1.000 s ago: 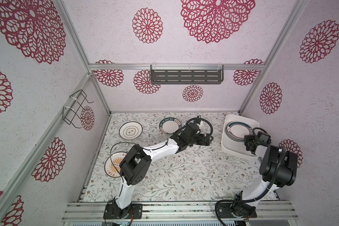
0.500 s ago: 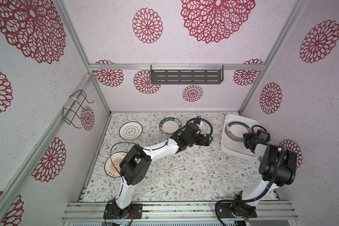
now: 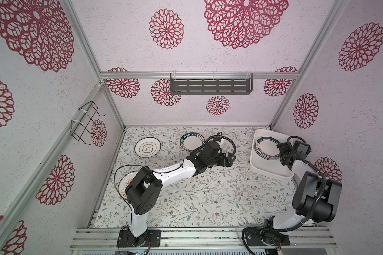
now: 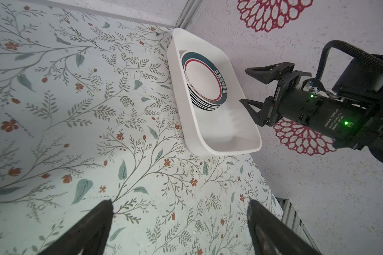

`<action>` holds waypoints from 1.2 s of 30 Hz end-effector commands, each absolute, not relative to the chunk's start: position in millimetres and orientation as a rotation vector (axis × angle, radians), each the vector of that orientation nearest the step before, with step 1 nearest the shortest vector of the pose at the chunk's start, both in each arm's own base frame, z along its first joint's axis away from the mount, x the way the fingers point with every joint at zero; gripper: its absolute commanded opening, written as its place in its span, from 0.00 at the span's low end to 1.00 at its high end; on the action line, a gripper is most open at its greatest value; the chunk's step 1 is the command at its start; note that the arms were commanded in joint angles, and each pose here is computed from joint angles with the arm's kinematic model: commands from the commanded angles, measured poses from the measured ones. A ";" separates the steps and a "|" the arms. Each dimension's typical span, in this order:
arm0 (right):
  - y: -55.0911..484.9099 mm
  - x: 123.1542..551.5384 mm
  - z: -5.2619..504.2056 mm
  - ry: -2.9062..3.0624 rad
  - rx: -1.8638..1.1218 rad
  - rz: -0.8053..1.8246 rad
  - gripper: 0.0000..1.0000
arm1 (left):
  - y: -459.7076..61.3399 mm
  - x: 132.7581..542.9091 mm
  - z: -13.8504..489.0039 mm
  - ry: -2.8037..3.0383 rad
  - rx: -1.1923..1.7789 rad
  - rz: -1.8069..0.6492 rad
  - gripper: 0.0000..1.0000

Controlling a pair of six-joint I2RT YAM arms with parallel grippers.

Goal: Place the plates into the plastic bin on the countertop
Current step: Place the plate in the plastic bin, then pick up the plate from the top-center of the table.

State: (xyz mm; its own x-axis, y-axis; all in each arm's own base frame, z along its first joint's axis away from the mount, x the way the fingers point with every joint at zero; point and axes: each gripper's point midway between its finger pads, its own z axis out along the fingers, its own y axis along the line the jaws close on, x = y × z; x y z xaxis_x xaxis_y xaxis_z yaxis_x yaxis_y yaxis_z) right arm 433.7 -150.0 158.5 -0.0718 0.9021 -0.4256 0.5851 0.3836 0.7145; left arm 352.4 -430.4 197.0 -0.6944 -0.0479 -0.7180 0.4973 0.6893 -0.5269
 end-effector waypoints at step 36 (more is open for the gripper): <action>295.8 540.5 141.9 2.220 0.421 0.818 0.77 | -138.1 356.3 191.2 2.186 -0.240 -0.600 0.97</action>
State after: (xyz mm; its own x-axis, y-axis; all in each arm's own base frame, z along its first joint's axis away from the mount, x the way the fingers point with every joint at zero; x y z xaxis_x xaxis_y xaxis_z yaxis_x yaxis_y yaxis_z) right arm 526.5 293.2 117.9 -0.7214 0.4683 -0.5102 0.0694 0.7819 0.6196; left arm 353.1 -136.6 192.6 -0.6282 -0.3556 -0.6920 0.0240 0.8801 -0.4741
